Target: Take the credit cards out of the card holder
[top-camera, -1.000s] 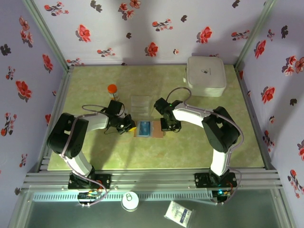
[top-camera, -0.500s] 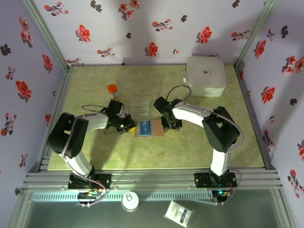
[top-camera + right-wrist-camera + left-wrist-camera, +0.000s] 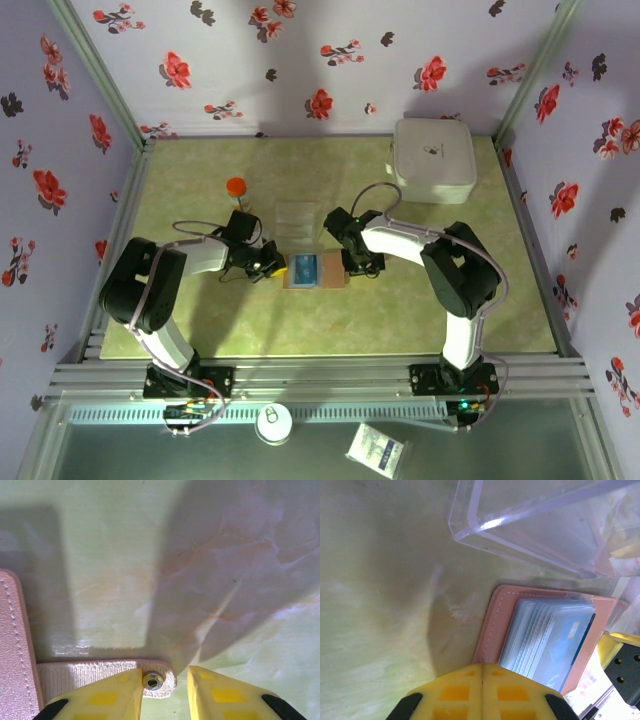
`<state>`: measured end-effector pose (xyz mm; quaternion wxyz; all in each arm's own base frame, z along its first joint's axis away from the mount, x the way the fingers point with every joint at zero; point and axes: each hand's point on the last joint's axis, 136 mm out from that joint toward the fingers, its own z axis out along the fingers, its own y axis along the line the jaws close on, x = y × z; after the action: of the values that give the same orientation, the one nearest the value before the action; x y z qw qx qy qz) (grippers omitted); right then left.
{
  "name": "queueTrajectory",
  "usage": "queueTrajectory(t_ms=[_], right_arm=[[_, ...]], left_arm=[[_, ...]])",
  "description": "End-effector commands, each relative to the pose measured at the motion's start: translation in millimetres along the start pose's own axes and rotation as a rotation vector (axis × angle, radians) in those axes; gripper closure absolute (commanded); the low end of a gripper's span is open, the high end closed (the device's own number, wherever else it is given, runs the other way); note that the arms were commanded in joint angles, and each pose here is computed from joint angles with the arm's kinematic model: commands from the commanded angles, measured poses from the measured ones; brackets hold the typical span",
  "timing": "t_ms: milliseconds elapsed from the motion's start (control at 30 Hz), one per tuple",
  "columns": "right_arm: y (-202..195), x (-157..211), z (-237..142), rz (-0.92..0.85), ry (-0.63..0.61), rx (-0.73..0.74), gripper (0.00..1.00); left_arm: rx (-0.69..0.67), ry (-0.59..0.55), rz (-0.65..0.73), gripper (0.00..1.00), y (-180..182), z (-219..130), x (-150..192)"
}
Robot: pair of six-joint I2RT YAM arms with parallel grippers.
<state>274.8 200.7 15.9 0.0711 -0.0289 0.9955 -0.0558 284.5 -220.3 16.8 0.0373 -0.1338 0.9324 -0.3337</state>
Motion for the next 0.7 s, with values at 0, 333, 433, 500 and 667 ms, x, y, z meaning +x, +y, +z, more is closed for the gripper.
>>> queueTrajectory(t_ms=[0,333,433,500,667], right_arm=[[-24,21,22,0.001,0.081,0.105,0.69],[-9,-1,-29,0.008,-0.001,-0.017,0.61],[-6,-5,-45,0.001,-0.014,-0.037,0.58],[-6,-8,-55,-0.004,-0.028,-0.044,0.58],[6,-14,-80,-0.013,-0.058,-0.095,0.56]], left_arm=[[-0.165,0.046,-0.075,1.00,43,-4,21],[-0.063,-0.014,-0.017,1.00,-6,-27,3],[-0.050,-0.026,-0.002,1.00,-15,-32,-1],[-0.037,-0.032,0.012,1.00,-22,-35,-2],[-0.016,-0.030,0.051,0.98,-34,-40,-4]])
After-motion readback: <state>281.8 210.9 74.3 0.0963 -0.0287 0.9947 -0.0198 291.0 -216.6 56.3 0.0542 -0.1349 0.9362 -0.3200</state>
